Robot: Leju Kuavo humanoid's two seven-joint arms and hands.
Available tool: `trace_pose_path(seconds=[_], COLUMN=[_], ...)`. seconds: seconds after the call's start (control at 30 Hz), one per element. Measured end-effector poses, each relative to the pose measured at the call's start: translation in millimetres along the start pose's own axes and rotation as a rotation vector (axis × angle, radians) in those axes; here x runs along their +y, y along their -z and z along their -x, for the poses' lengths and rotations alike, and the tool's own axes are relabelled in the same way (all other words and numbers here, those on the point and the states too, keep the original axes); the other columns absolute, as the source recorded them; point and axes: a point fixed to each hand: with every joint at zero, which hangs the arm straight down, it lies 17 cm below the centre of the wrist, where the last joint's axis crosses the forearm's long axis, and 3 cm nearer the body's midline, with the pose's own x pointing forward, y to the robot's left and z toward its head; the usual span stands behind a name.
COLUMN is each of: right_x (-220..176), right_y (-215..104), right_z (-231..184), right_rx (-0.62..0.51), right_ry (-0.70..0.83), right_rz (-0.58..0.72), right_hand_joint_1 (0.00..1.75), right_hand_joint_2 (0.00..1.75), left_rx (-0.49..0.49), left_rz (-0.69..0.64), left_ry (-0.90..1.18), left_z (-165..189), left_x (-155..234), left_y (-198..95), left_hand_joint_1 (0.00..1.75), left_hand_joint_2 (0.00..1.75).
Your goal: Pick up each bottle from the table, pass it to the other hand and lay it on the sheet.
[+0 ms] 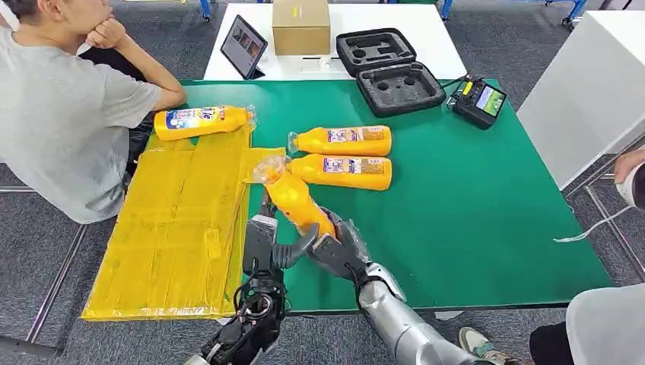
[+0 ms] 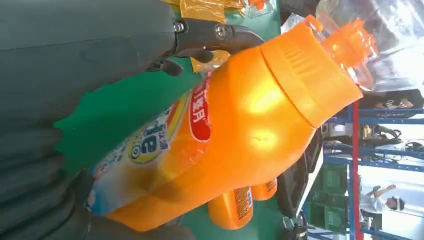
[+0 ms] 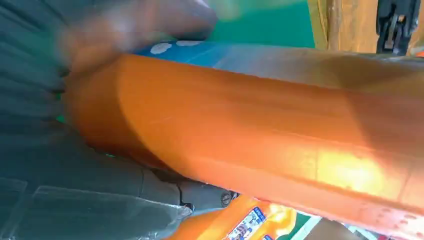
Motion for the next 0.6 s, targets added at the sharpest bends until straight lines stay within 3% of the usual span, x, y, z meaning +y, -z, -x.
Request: trace_pose_path(seconds=[0.17, 0.2, 0.6], right_x=[7.9, 8.7, 19.9], right_y=[-0.2, -0.1, -0.6], right_z=[-2.2, -3.4, -13.5], right_rx=[0.000, -0.004, -0.047], right_ry=[-0.043, -0.057, -0.144], right_rz=[-0.011, -0.008, -0.025], right_hand_joint_1=[1.73, 1.75, 1.75], right_hand_joint_2=[1.75, 1.75, 1.75], left_rx=[0.014, 0.021, 0.052], left_rz=[-0.015, -0.020, -0.033], left_ry=[-0.035, -0.045, -0.105], left_z=[-0.7, 0.0, 3.2], left_x=[0.9, 1.3, 2.6], left_y=[1.9, 2.3, 8.0], left_hand_joint_1=[0.00, 0.00, 0.00], left_hand_joint_2=[1.75, 0.00, 0.00])
